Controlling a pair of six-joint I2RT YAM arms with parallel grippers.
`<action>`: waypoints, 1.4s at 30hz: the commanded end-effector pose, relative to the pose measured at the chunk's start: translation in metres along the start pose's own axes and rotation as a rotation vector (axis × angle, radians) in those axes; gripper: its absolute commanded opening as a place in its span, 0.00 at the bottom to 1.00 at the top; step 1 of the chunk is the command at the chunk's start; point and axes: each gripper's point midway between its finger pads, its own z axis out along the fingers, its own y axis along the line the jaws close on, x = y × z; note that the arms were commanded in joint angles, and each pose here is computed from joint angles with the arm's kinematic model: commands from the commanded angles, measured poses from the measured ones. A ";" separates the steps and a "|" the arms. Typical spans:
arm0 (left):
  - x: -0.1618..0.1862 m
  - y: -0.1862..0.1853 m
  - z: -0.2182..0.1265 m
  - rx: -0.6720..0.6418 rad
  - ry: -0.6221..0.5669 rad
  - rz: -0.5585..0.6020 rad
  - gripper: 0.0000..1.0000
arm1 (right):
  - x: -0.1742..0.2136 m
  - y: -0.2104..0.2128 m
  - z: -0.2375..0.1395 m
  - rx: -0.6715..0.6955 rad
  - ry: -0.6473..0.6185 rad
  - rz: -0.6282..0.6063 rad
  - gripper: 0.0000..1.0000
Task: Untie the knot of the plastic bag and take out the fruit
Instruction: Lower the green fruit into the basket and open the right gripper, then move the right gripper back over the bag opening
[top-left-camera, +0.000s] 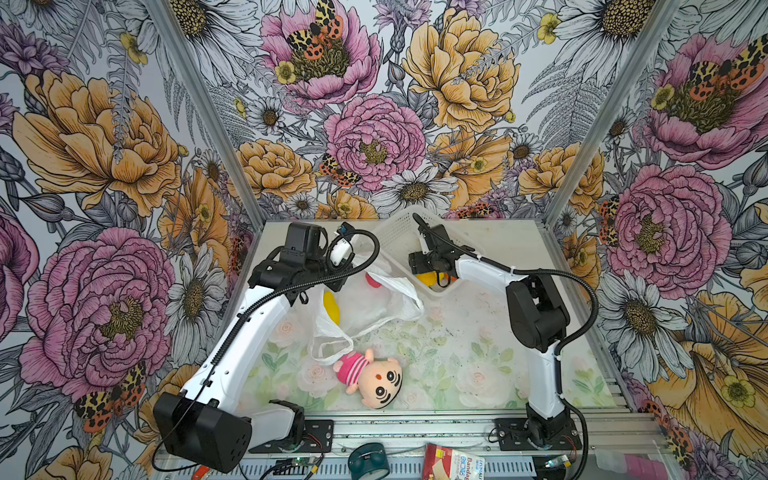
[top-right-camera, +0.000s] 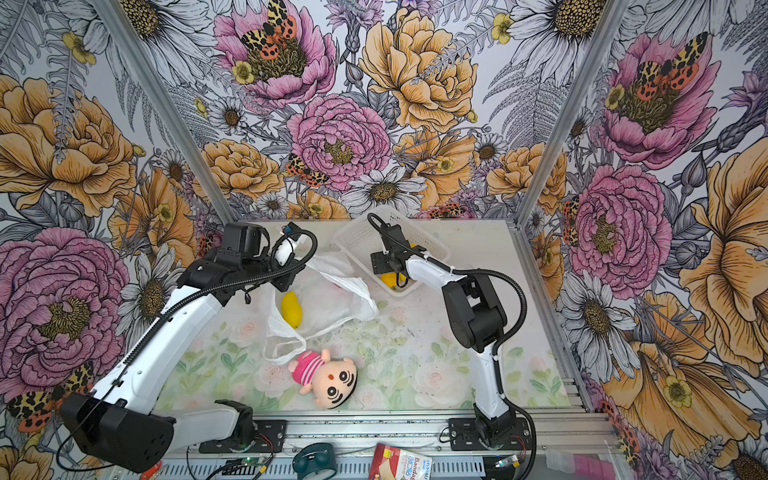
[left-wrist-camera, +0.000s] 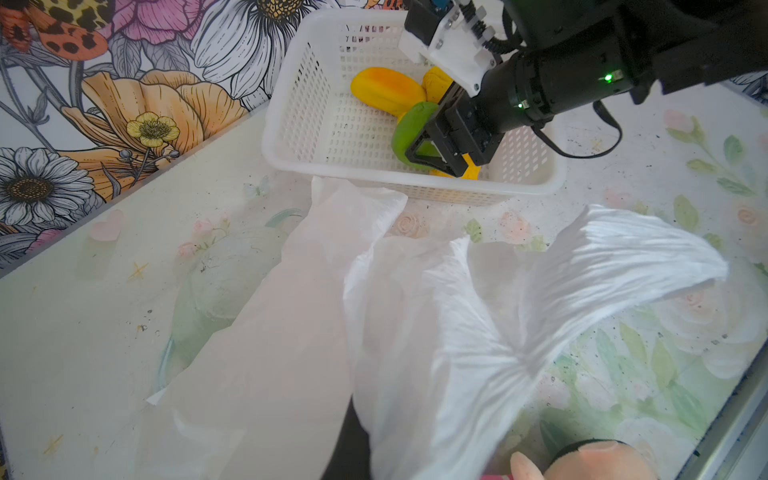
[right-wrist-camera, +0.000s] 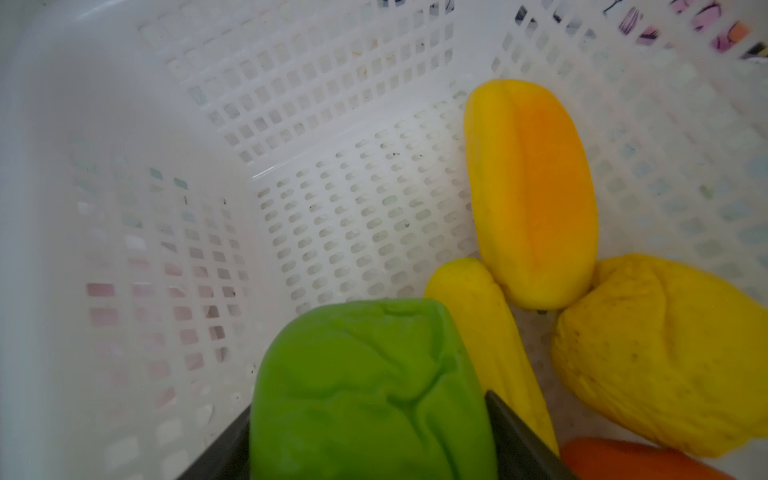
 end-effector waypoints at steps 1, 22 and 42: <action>-0.002 0.004 -0.001 -0.011 -0.007 -0.008 0.00 | -0.036 0.005 -0.050 -0.001 -0.156 0.002 0.80; -0.002 0.003 0.000 -0.009 -0.006 -0.005 0.00 | 0.006 0.141 -0.323 -0.463 -0.912 -0.408 0.58; -0.003 0.001 -0.001 -0.006 -0.009 -0.001 0.00 | 0.071 0.253 -0.175 -0.222 -0.622 -0.980 0.30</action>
